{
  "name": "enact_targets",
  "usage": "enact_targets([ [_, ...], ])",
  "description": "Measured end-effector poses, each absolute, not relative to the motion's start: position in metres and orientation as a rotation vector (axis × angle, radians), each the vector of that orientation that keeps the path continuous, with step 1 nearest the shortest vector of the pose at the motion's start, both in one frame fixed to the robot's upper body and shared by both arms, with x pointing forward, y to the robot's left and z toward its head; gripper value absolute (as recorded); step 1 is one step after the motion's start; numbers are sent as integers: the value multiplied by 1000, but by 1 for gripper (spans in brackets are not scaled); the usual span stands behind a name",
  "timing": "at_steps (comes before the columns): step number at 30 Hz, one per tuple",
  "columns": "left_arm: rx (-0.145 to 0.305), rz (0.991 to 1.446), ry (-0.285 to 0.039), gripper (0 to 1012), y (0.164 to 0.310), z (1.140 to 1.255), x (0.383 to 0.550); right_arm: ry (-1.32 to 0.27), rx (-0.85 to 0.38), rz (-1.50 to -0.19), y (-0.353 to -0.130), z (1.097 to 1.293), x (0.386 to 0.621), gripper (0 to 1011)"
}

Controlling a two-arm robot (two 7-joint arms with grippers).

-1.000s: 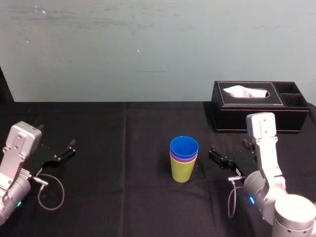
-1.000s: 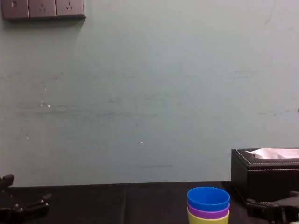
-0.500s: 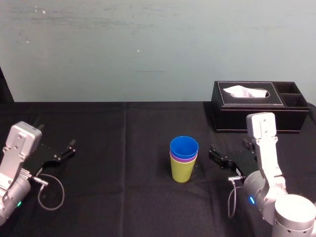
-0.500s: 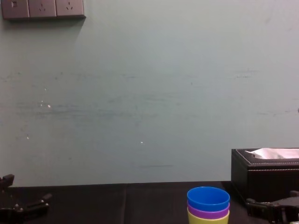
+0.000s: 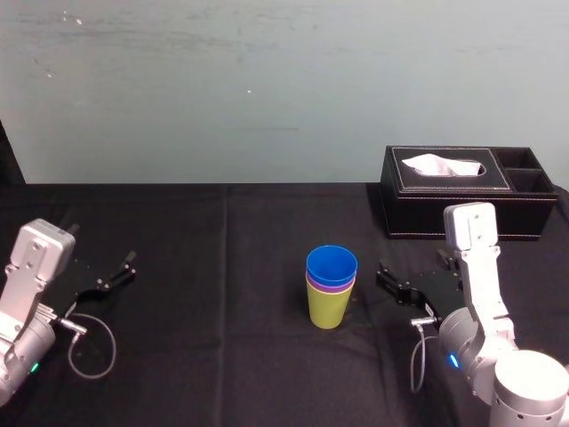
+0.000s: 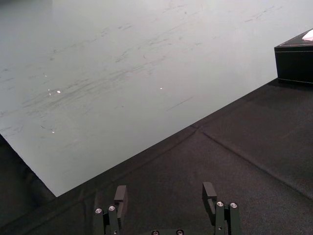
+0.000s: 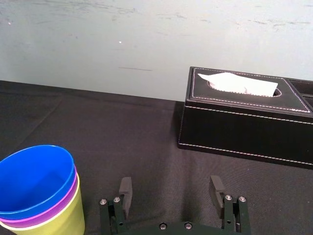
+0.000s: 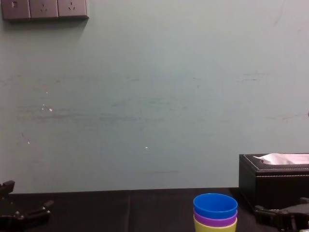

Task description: Stack the three plastic cups sequentially using one hand.

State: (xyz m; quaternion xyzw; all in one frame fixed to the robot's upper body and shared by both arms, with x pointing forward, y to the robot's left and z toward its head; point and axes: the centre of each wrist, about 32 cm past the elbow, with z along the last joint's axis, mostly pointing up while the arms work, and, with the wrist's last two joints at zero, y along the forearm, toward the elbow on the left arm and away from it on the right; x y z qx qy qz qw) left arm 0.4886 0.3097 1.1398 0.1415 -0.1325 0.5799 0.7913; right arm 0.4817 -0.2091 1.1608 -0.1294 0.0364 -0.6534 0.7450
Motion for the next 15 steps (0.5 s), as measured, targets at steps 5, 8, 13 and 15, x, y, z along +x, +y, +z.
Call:
enact_targets([
  [5,304,1248,-285,1000,310,1140,489,80,-283,-1431,-209,1161,482,1000],
  [8,304,1248,-285,1000,310,1140,489,80,-283,-1431,-209,1161,482,1000],
  [13,304,1248,-285,1000,310,1140,489,80,-283,-1431,-209,1161,482,1000],
  [15,304,1248,-285,1000,310,1140,489,80,-283,-1431,-209,1161,482,1000],
])
